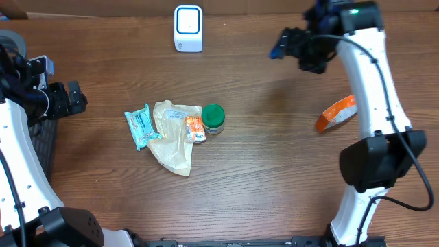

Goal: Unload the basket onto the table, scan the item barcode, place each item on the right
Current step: 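Reach the right gripper to the green-lidded jar and grasp it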

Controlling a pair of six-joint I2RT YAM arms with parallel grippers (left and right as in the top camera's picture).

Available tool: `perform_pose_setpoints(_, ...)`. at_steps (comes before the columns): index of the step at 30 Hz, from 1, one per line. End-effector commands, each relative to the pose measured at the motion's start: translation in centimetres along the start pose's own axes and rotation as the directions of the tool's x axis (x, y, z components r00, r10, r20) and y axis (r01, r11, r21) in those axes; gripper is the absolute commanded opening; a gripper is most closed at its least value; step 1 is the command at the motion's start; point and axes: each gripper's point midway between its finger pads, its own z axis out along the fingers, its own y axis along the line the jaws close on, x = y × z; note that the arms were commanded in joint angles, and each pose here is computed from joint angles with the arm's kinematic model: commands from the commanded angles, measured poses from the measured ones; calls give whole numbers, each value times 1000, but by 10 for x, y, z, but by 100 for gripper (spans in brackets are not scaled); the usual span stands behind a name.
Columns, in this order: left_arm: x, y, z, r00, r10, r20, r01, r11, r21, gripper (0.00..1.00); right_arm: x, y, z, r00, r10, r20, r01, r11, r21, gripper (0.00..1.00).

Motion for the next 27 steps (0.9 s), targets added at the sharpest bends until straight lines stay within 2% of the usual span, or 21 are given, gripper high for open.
perform_pose_setpoints(1,-1,-4,-1,999,34,6,-34,999,9,100,26,36,22,990,-130,-55,129,991,-16,90)
perform_pose_setpoints(4,-1,-4,-1,999,33,7,-34,999,10,100,44,54,44,972,-224,-69,229,970,83,100)
perform_pose_setpoints(8,-1,-4,-1,999,33,6,-33,999,9,100,65,72,66,943,-321,-89,333,927,176,100)
perform_pose_setpoints(15,-1,-4,-1,999,33,6,-33,999,9,100,107,101,108,895,-409,-180,437,884,167,100)
perform_pose_setpoints(19,-1,-4,-1,999,33,7,-34,999,10,99,125,103,131,876,-419,-239,462,871,166,100)
perform_pose_setpoints(27,-1,-4,-1,999,34,7,-34,999,9,100,148,105,147,864,-402,-302,461,874,154,100)
